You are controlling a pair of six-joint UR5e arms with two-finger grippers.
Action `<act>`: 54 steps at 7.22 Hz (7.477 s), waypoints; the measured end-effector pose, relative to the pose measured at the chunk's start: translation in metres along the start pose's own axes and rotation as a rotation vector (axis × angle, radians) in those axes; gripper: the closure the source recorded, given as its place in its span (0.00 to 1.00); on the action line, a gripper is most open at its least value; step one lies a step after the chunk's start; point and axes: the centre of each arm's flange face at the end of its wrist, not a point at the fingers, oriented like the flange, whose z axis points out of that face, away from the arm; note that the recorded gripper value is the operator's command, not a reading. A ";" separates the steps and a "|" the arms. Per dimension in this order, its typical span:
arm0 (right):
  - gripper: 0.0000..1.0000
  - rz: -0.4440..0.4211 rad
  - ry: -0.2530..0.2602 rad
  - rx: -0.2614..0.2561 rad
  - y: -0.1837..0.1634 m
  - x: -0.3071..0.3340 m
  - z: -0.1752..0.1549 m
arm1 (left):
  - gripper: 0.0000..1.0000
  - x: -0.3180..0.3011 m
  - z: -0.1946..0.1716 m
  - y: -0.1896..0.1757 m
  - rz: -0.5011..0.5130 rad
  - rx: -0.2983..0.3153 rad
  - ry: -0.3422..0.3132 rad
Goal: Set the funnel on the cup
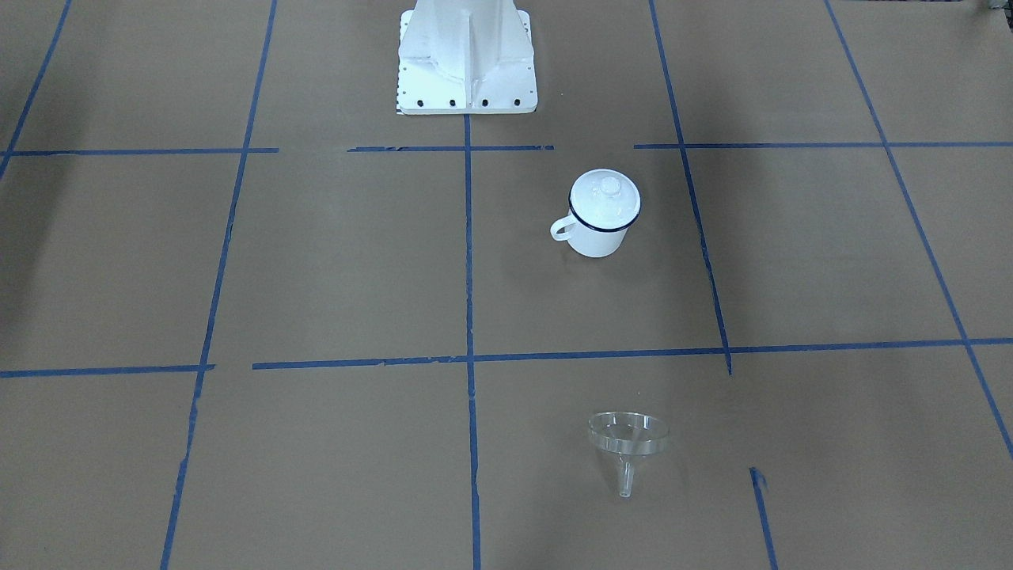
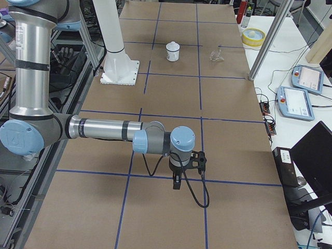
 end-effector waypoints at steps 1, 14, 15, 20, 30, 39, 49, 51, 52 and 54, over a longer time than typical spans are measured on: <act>0.00 0.000 0.000 0.000 0.000 0.000 0.000 | 0.00 0.013 -0.015 -0.012 0.031 0.035 -0.005; 0.00 0.000 0.000 0.000 0.000 0.000 0.000 | 0.00 0.529 0.066 -0.086 -0.222 0.046 0.185; 0.00 0.000 0.000 0.000 0.000 0.000 0.000 | 0.00 0.559 0.073 -0.071 -0.256 0.022 0.148; 0.00 0.000 0.000 0.000 0.000 0.000 0.000 | 0.10 0.610 0.103 -0.026 -0.270 0.000 0.092; 0.00 0.000 0.000 0.000 0.000 0.000 0.000 | 1.00 0.604 0.037 -0.018 -0.251 0.038 0.133; 0.00 0.000 0.000 0.000 0.000 0.000 0.000 | 1.00 0.461 0.151 0.041 0.006 0.018 0.116; 0.00 0.000 0.000 0.000 0.000 0.000 0.000 | 0.00 0.467 0.185 0.055 0.010 -0.017 0.119; 0.00 0.000 0.000 0.000 0.000 0.000 0.000 | 0.00 0.474 0.150 0.046 -0.038 0.027 0.167; 0.00 0.000 0.000 0.000 0.000 0.000 0.000 | 0.00 0.479 0.122 0.026 -0.151 0.076 0.210; 0.00 0.000 0.000 0.000 0.000 0.000 0.000 | 0.00 0.509 0.086 -0.035 -0.468 0.213 0.294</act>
